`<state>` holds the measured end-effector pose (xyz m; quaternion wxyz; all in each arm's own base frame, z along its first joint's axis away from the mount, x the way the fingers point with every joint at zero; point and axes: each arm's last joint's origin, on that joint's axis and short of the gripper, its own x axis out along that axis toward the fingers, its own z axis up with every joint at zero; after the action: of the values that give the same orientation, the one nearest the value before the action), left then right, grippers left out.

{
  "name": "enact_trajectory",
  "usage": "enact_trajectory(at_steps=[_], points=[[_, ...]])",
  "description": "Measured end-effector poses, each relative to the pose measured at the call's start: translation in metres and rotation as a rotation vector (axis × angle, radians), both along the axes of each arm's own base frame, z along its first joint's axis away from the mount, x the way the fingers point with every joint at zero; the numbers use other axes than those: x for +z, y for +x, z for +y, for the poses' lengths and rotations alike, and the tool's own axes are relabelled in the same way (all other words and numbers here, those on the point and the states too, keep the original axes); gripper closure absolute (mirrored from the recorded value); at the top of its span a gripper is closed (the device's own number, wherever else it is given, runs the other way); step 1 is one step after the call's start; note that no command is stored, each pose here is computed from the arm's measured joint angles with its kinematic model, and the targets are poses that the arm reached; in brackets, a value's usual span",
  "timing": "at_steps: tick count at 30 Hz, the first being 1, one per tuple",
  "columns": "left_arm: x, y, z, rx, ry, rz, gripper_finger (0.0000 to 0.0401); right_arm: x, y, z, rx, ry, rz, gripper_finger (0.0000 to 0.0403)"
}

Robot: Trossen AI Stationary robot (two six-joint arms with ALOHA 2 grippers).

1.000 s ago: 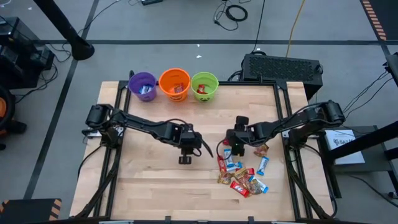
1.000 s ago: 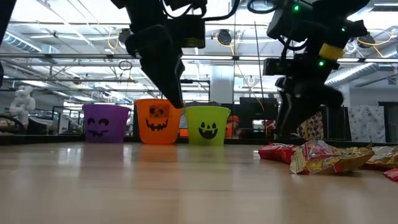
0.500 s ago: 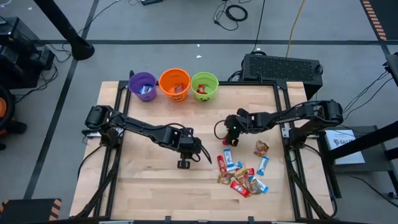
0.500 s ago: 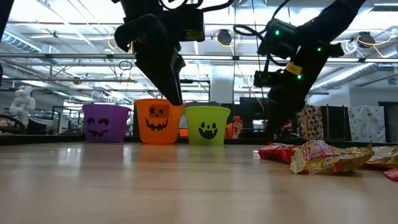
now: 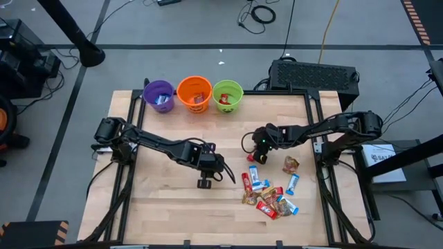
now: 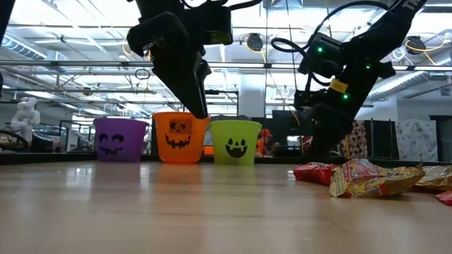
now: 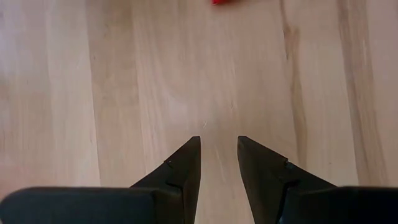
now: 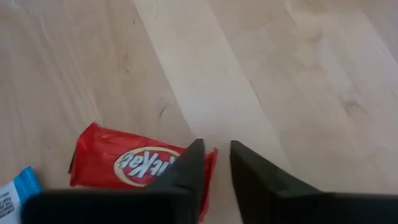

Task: Sort candy by brand, put in halloween buckets
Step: Put the red chocolate bar into the green bucket, then put golden candy into the orange bucket

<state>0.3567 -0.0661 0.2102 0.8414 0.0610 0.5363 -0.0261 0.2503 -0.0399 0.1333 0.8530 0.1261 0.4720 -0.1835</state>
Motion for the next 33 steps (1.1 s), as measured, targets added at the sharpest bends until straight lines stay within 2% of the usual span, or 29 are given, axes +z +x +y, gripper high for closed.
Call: enact_trajectory(at_steps=[2,4,10,14,20,23,27,29,33], points=[[0.000,0.000,0.000,0.001,0.002,0.000,0.0287,0.000,-0.001,0.000,0.002,0.016,0.006,0.0373],[0.000,0.000,0.001,-0.004,0.007,-0.001,0.0287,-0.001,-0.001,0.001,0.004,0.023,0.009,0.0394],[0.000,0.000,0.001,-0.020,0.017,-0.004,0.0287,0.006,0.001,0.000,-0.003,0.022,-0.029,0.0401],[0.001,0.002,0.001,-0.024,0.017,-0.022,0.0287,0.030,0.005,0.006,0.027,0.005,-0.140,0.0402],[0.002,0.004,0.001,-0.034,0.034,-0.041,0.0287,0.060,-0.002,0.022,0.081,0.001,-0.250,0.0403],[0.002,0.005,0.001,-0.038,0.039,-0.055,0.0287,0.062,-0.014,0.027,0.038,0.051,-0.185,0.0403],[0.002,0.005,0.001,-0.039,0.039,-0.057,0.0287,0.055,-0.037,0.030,-0.168,0.120,-0.002,0.0397],[0.003,0.005,0.001,-0.039,0.039,-0.059,0.0287,0.051,-0.044,0.037,-0.238,0.151,0.066,0.0384],[0.003,0.006,0.000,-0.042,0.038,-0.071,0.0287,0.048,-0.052,0.055,-0.258,0.244,0.148,0.0340]])
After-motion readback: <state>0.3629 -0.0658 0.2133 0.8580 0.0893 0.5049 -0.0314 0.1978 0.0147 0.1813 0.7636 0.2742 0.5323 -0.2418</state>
